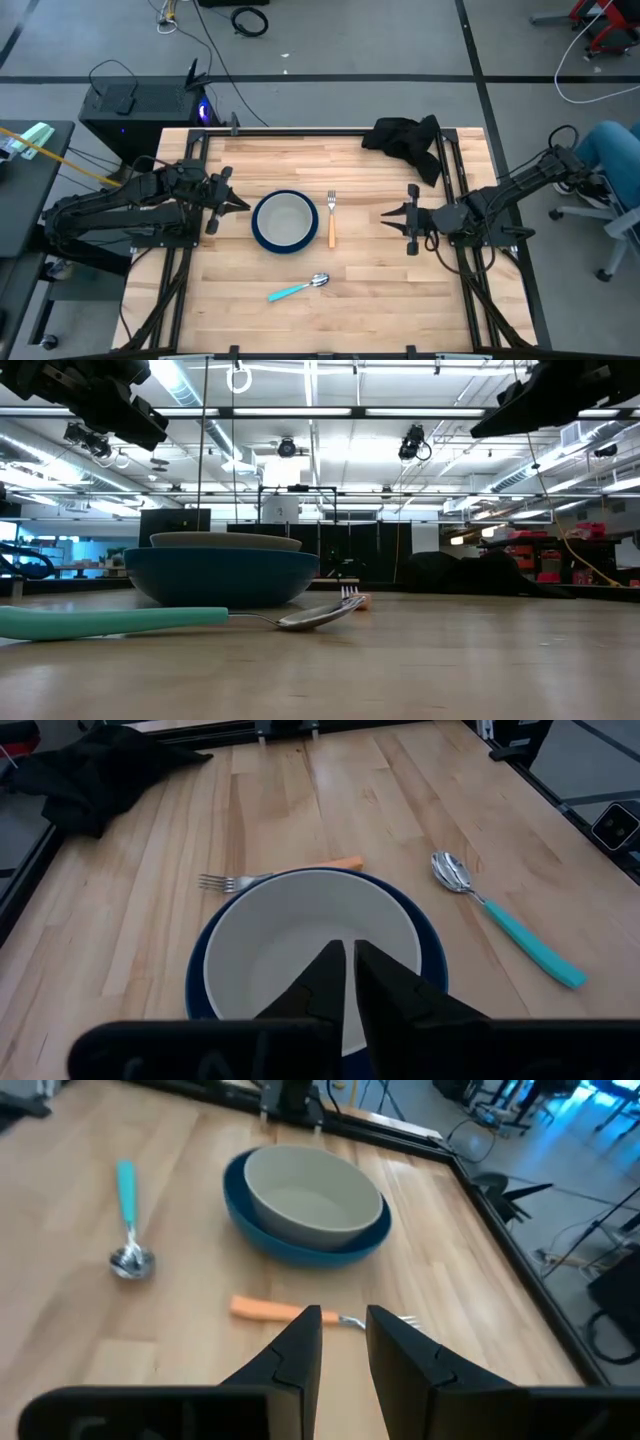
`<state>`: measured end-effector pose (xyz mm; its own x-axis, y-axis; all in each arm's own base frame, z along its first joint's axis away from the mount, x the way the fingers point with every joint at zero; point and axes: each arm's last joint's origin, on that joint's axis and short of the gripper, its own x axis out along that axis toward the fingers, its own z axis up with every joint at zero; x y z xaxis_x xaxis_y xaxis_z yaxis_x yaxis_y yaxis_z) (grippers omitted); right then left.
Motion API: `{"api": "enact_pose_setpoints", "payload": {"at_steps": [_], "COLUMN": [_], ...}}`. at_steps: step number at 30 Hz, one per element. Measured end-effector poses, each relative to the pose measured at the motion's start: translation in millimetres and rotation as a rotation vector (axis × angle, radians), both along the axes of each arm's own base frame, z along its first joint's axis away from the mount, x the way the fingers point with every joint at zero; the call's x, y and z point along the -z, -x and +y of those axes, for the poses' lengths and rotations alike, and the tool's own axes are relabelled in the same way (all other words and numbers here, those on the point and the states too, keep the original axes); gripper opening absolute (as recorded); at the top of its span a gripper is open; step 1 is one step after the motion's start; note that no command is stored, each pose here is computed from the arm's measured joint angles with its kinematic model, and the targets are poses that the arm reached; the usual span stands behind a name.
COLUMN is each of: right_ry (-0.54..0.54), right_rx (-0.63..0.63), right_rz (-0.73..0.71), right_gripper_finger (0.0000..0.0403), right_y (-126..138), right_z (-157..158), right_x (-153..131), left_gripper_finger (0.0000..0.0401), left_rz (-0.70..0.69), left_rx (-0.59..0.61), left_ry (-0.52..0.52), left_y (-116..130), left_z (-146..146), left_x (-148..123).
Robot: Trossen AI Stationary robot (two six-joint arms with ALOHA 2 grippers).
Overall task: Set table place
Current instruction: Put the blue spoon into the gray bowl on the table
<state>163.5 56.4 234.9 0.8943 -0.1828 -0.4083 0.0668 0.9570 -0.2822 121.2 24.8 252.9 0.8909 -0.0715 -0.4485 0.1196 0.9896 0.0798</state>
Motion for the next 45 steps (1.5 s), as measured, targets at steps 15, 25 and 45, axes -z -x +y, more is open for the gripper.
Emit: {"api": "enact_pose_setpoints", "payload": {"at_steps": [15,25,45], "right_ry": [-0.012,-0.030,-0.036], "right_rx": [0.021,0.029,0.032], "right_rz": [0.029,0.025,0.023], "right_gripper_finger": [0.0089,0.0089,0.0089], "right_y": [1.7,1.6,1.6], "right_z": [-0.9,-0.9,-0.9], "right_x": [3.2,3.0,2.7], "left_gripper_finger": [0.0033,0.0030,0.0033], "left_rz": [0.000,0.000,0.000], "left_rx": [0.000,0.000,0.000], "left_ry": [0.000,0.000,0.000], "left_y": [0.0,0.0,0.0], "left_z": [0.0,0.0,0.0], "left_x": [0.0,0.0,0.0]}}
